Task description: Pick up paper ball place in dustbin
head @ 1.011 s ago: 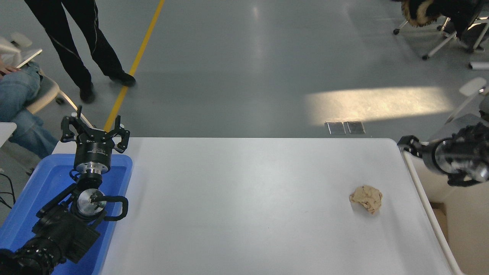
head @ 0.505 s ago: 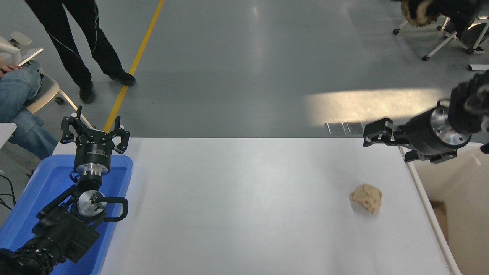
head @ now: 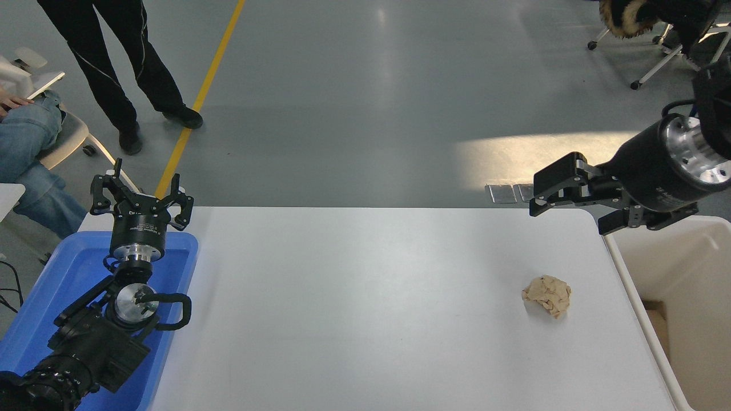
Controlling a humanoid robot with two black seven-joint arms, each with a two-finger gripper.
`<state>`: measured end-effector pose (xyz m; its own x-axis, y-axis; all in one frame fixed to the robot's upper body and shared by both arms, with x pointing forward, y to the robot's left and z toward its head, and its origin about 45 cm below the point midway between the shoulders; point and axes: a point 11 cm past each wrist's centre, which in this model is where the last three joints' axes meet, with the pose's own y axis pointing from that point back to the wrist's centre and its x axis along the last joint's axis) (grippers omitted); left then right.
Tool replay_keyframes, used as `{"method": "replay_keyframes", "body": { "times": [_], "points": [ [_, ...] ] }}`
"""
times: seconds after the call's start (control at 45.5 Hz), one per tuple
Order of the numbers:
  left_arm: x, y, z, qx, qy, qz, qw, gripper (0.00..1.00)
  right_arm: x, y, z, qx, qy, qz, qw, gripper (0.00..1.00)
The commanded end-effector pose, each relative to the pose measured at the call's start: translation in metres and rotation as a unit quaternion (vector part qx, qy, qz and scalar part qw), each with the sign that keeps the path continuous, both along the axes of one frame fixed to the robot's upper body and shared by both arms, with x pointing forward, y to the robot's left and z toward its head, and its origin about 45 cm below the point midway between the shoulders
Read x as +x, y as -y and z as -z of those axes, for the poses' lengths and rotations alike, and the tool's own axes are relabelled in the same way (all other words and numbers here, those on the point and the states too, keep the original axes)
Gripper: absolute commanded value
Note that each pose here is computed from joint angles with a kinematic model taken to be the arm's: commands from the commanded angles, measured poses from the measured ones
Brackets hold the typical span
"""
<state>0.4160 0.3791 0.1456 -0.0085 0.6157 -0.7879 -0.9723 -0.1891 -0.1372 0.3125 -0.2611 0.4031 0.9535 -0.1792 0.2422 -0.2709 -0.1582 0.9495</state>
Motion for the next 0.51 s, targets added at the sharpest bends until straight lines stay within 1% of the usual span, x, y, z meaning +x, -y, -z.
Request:
{"method": "replay_keyframes", "body": {
  "times": [0.0,0.044,0.286,0.418,0.484],
  "points": [
    [0.000,0.000,0.000,0.000,0.000,0.000,1.000,0.99,-0.004,0.008,0.025,-0.009,-0.031,0.010,0.999,0.99],
    [0.000,0.000,0.000,0.000,0.000,0.000,1.000,0.99,-0.003,0.014,0.041,-0.013,-0.031,0.026,0.999,0.99],
    [0.000,0.000,0.000,0.000,0.000,0.000,1.000,0.99,0.019,0.064,0.119,-0.068,0.012,0.109,0.992,0.99],
    [0.000,0.000,0.000,0.001,0.000,0.001,1.000,0.99,0.033,0.084,0.146,-0.093,0.043,0.134,0.986,0.99],
    [0.000,0.000,0.000,0.001,0.000,0.001,1.000,0.99,0.035,0.092,0.167,-0.104,0.042,0.141,0.984,0.99]
  ]
}}
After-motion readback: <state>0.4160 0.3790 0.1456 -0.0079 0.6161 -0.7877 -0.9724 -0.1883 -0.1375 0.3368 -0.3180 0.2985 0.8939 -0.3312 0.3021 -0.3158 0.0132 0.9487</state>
